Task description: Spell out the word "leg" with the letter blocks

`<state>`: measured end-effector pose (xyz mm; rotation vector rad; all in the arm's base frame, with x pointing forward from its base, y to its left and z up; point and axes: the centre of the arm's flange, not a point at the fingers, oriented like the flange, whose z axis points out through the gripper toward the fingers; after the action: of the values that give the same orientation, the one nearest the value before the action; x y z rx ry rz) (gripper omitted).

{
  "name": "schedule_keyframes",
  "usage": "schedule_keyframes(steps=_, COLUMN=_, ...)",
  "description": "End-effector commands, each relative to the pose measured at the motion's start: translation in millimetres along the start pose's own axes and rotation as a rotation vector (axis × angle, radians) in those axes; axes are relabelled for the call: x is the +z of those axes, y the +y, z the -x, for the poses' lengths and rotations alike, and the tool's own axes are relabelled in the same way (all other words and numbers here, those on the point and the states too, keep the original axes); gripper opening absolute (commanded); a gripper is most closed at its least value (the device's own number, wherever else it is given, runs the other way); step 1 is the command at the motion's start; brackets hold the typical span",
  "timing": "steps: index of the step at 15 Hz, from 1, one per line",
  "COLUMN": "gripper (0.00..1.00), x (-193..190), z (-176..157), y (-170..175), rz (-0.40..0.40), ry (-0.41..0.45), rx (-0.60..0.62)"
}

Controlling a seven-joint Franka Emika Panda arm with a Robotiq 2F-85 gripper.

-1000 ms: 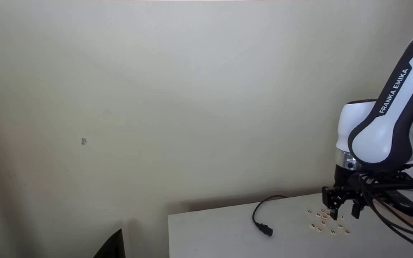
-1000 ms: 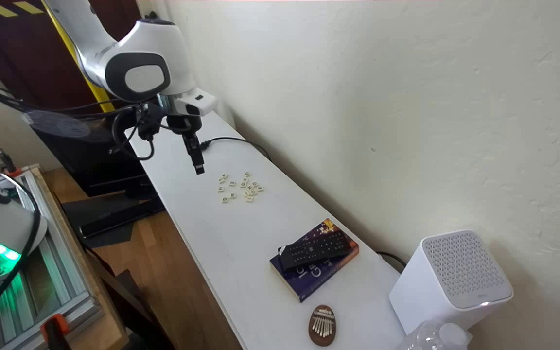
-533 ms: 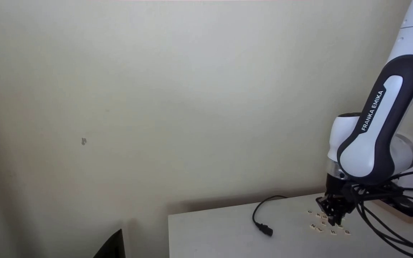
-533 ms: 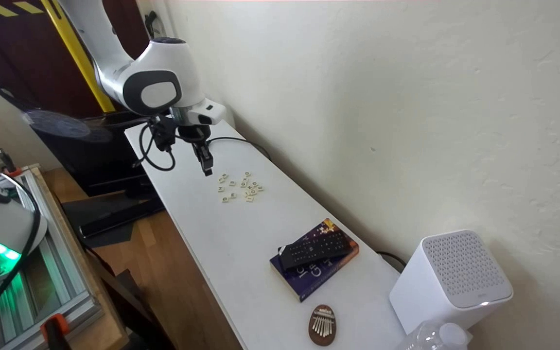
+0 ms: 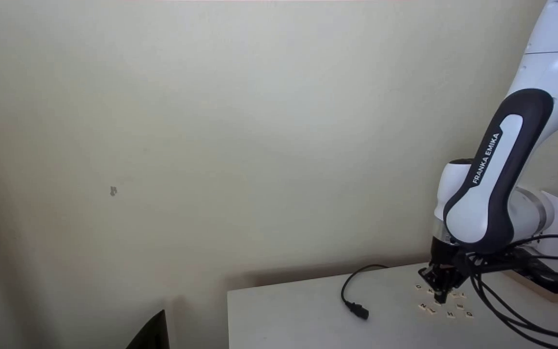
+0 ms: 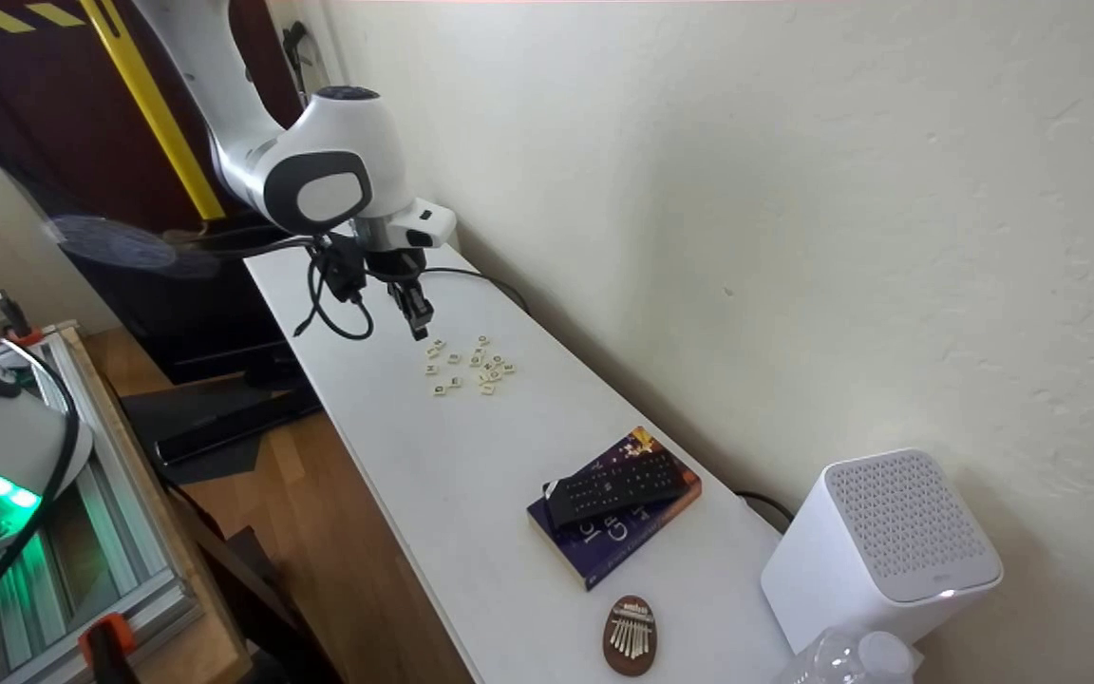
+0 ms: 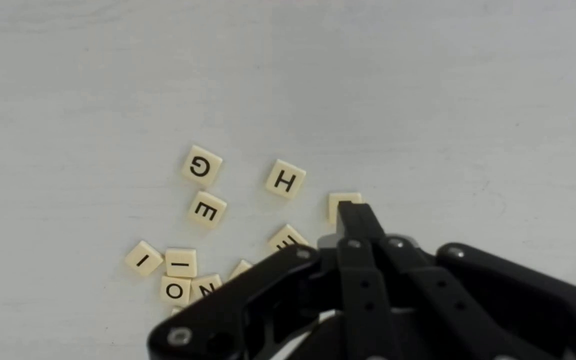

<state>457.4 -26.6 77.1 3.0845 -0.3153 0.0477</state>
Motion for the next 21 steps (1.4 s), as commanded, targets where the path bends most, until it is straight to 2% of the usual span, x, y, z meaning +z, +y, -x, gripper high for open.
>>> schedule_keyframes(steps=1, gripper=0.01, x=0, z=0, y=0, rz=0.000, ry=0.000, rx=0.000)
schedule_keyframes(steps=8, gripper=0.00, x=11, z=-3, y=2, rz=0.012, ry=0.020, rx=-0.014)
schedule_keyframes(steps=21, gripper=0.00, x=40, z=2, y=-3, rz=-0.016, ry=0.066, rx=-0.037)
